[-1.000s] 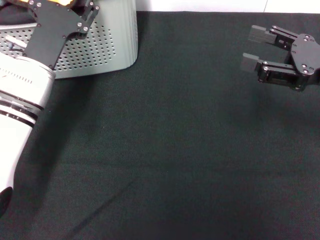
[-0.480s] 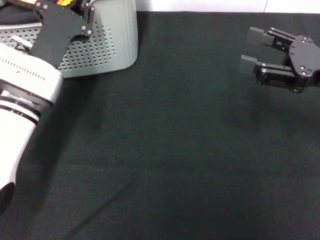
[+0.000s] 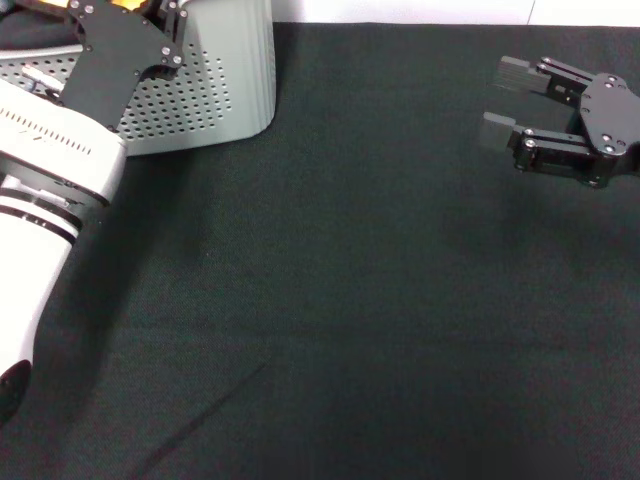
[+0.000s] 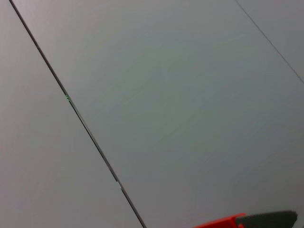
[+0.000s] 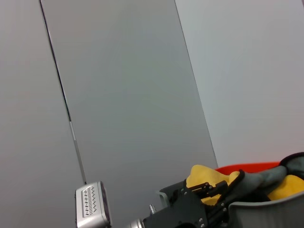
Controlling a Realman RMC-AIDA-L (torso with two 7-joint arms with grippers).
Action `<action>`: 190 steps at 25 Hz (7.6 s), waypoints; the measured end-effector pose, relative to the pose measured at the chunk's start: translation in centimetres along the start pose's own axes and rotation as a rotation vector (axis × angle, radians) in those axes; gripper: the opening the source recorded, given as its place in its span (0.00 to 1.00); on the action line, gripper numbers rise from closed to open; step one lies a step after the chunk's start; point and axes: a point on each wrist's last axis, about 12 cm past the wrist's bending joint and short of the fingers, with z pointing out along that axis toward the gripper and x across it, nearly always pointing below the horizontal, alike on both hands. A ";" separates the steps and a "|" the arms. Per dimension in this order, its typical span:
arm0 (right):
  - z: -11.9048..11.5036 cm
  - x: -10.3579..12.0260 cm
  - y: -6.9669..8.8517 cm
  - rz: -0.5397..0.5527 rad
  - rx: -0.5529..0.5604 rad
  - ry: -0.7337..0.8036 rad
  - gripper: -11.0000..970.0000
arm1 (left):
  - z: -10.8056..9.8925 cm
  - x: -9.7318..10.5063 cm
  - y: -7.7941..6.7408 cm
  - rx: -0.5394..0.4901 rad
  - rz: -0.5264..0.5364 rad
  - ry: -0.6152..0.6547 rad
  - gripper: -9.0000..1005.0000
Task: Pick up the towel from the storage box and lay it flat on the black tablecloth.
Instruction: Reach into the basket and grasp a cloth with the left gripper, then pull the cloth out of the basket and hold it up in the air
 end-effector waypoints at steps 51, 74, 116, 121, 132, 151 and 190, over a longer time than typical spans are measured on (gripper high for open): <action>-0.3 0.3 0.2 0.018 0.001 -0.013 0.90 | -3.9 -7.4 9.4 0.438 -1.153 -0.407 0.02; -0.4 0.4 0.4 0.022 -0.010 -0.018 0.90 | -4.2 -12.5 11.7 0.875 -1.296 -0.453 0.02; 4.1 1.7 0.8 0.063 -0.227 0.194 0.90 | -1.1 -16.2 8.8 1.571 -1.179 -0.077 0.02; 5.0 1.8 0.7 0.051 -0.242 0.218 0.90 | -1.1 -16.8 8.4 1.632 -1.161 -0.101 0.02; 7.9 2.5 1.4 0.060 -0.348 0.314 0.90 | -0.9 -17.4 7.9 1.685 -1.130 -0.114 0.02; 4.9 1.3 0.6 0.067 -0.321 0.272 0.90 | -0.3 -16.4 7.8 1.663 -1.166 -0.084 0.02; 8.9 2.2 2.5 0.083 -0.500 0.415 0.90 | 0.7 -17.3 7.6 1.696 -1.113 -0.127 0.02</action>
